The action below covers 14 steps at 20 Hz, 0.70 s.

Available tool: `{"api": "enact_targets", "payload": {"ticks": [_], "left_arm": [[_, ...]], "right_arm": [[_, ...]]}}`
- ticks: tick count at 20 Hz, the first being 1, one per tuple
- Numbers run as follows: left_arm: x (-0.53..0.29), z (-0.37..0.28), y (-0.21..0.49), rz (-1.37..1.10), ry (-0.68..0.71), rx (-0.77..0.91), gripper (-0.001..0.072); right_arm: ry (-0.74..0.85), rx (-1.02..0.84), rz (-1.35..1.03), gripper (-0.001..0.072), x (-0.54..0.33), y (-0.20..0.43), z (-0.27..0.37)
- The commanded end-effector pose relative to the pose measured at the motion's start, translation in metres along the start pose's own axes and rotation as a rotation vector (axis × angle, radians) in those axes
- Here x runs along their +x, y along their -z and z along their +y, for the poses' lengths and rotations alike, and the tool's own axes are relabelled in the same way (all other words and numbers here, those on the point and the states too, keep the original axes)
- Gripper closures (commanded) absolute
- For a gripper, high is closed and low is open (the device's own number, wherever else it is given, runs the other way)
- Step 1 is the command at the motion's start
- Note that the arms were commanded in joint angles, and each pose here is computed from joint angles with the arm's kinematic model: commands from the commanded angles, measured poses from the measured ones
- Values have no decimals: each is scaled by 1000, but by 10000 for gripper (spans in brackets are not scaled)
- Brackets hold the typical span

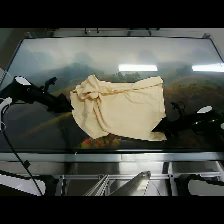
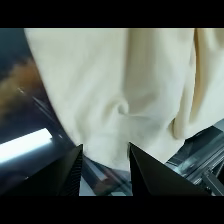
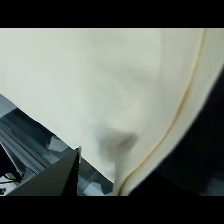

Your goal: Fold the shirts.

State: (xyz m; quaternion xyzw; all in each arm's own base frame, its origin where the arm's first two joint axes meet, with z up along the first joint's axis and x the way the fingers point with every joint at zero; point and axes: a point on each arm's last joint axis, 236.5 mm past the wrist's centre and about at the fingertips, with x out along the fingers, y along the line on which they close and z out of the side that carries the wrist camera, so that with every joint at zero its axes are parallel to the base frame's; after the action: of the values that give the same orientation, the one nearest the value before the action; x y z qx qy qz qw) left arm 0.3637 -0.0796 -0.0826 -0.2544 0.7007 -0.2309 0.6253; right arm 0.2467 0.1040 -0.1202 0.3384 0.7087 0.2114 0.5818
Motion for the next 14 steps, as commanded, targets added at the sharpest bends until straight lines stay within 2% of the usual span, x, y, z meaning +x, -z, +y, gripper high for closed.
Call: {"api": "enact_targets", "payload": {"ticks": [1,5,9,10,11,12,13,14], "left_arm": [[20,20,14,10,-12,-74,391],[35,34,-1,-82,-53,-103,391],[60,0,-25,-76,38,-83,394],[68,-8,-25,-42,43,-57,426],[75,-14,-21,9,37,-25,649],[77,-15,-16,51,19,6,693],[74,-14,-13,72,-2,24,693],[67,-12,-13,76,-25,29,694]], "right_arm": [[79,1,-144,380,-3,-34,-18],[76,2,-145,380,-3,-34,-18],[56,10,-149,380,-3,-35,-13],[51,9,-139,380,-2,-33,-11],[41,6,-124,381,-3,-29,-9],[22,-6,-101,393,-4,-23,-6],[-5,-24,-72,605,-7,-17,-1],[-26,-34,-61,700,-14,-15,3]]}}
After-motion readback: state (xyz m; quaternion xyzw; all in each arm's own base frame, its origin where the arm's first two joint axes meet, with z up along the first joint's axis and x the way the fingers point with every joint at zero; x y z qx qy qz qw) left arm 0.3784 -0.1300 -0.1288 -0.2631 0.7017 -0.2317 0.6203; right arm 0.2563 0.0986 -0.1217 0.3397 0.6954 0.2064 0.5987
